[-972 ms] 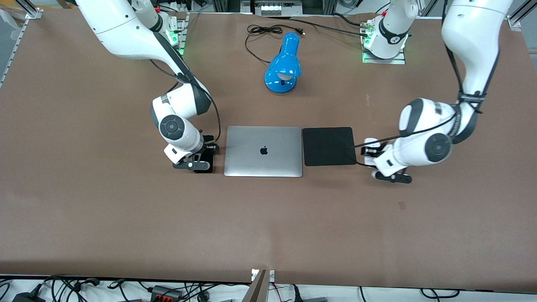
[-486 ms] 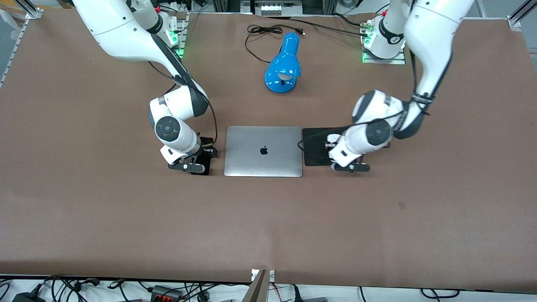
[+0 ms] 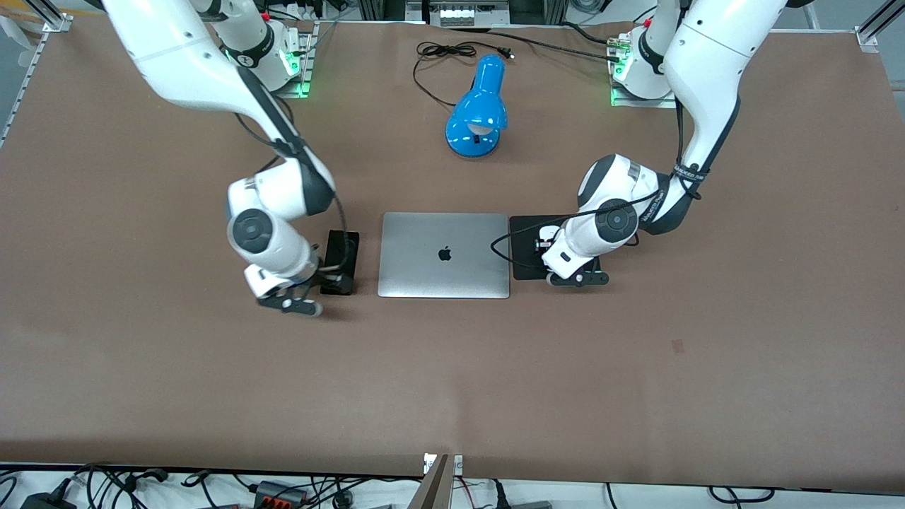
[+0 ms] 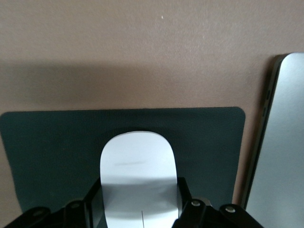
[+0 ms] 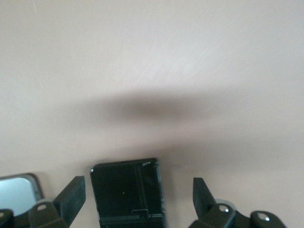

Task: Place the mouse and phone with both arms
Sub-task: 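Release the phone beside the laptop and withdraw the right gripper, then lower the mouse onto the black mouse pad and open the left gripper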

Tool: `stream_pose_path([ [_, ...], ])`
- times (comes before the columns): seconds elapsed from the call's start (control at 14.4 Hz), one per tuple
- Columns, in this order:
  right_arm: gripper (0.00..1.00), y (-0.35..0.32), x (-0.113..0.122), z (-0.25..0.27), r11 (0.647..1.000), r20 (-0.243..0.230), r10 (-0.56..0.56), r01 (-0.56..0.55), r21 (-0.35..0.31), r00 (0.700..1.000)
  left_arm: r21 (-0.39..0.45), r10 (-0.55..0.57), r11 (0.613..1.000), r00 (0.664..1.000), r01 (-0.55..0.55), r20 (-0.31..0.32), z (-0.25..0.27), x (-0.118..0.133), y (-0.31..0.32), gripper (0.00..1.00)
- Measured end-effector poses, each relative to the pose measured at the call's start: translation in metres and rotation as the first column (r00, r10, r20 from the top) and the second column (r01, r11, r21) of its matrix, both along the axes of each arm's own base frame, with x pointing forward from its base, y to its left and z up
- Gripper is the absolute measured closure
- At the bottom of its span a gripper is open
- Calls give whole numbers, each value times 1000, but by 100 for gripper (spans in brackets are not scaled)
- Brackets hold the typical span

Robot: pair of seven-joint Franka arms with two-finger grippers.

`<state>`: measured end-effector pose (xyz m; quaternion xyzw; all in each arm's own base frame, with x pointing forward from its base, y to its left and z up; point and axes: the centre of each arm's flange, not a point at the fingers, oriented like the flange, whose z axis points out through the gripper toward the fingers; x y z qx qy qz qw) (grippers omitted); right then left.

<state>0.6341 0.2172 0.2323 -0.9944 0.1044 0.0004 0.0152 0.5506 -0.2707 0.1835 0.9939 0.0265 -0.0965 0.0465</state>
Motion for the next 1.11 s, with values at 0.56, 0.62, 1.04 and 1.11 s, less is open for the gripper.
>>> stream_pose_path([
  [0.56,0,-68,25,156,998,-71,-48,44,-51,996,12,2,1000,1000,-2,5,-3,3,2,0],
  [0.62,0,-86,23,168,998,-84,-30,26,-48,996,12,1,1000,1000,-1,8,2,6,1,0],
  [1.04,0,-178,-1,242,1000,-150,-8,12,25,989,58,-8,998,1000,9,-15,144,54,6,0],
  [1.11,0,-181,-7,252,1000,-153,-9,13,23,988,96,-18,995,1000,20,-22,173,61,14,0],
])
